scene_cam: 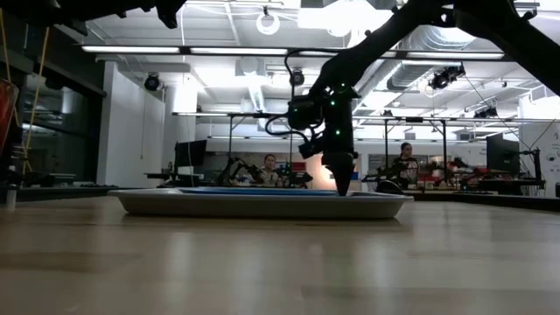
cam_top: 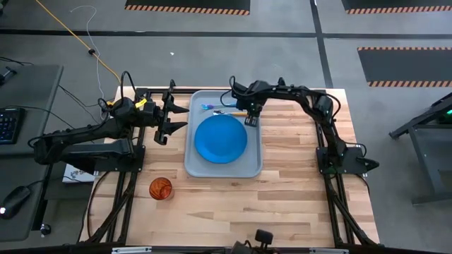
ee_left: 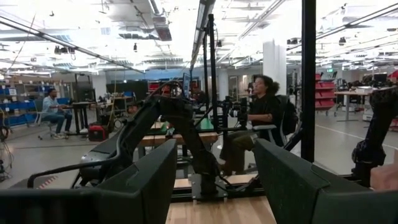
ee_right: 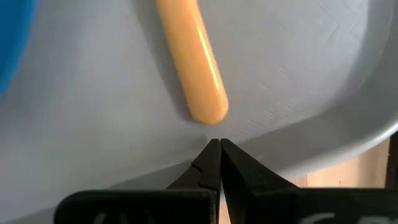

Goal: Pick and place plate/cup/fork/spoon on tray
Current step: Put the yellow spoon on the gray serving tray to the left of the blue fork

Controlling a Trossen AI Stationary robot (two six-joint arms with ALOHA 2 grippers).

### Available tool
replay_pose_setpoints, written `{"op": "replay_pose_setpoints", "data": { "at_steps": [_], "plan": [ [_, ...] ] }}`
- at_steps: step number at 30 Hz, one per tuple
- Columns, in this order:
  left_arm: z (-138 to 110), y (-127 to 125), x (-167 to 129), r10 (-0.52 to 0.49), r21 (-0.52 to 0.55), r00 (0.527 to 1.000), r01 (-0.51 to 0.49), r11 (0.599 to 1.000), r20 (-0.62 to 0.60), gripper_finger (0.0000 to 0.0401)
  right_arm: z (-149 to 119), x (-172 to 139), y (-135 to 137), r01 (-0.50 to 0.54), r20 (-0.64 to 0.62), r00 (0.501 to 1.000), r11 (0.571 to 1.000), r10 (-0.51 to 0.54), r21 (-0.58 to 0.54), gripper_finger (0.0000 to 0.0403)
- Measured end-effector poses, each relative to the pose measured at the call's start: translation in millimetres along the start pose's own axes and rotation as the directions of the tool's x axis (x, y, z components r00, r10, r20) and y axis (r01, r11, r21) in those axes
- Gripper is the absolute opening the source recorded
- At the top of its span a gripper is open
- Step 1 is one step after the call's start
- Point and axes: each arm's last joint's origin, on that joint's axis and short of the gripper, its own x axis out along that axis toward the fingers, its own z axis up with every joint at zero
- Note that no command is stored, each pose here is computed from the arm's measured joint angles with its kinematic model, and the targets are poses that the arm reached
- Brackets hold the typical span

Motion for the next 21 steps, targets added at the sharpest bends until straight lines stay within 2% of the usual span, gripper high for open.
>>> {"op": "replay_pose_setpoints", "data": {
  "at_steps": [11, 21],
  "plan": [
    [0.0, 0.0, 0.0, 0.000, 0.000, 1.000, 0.000, 1.000, 0.000, 0.0204, 4.8, -1.0, 5.1, 0.044, 0.026, 0.999, 0.999, -0.043, -0.019, 0.0000],
    [0.0, 0.0, 0.0, 0.000, 0.000, 1.000, 0.000, 1.000, 0.000, 0.0204, 5.1, -1.0, 5.9, 0.004, 0.037, 0.999, 1.000, -0.003, -0.019, 0.0000]
  ]
}}
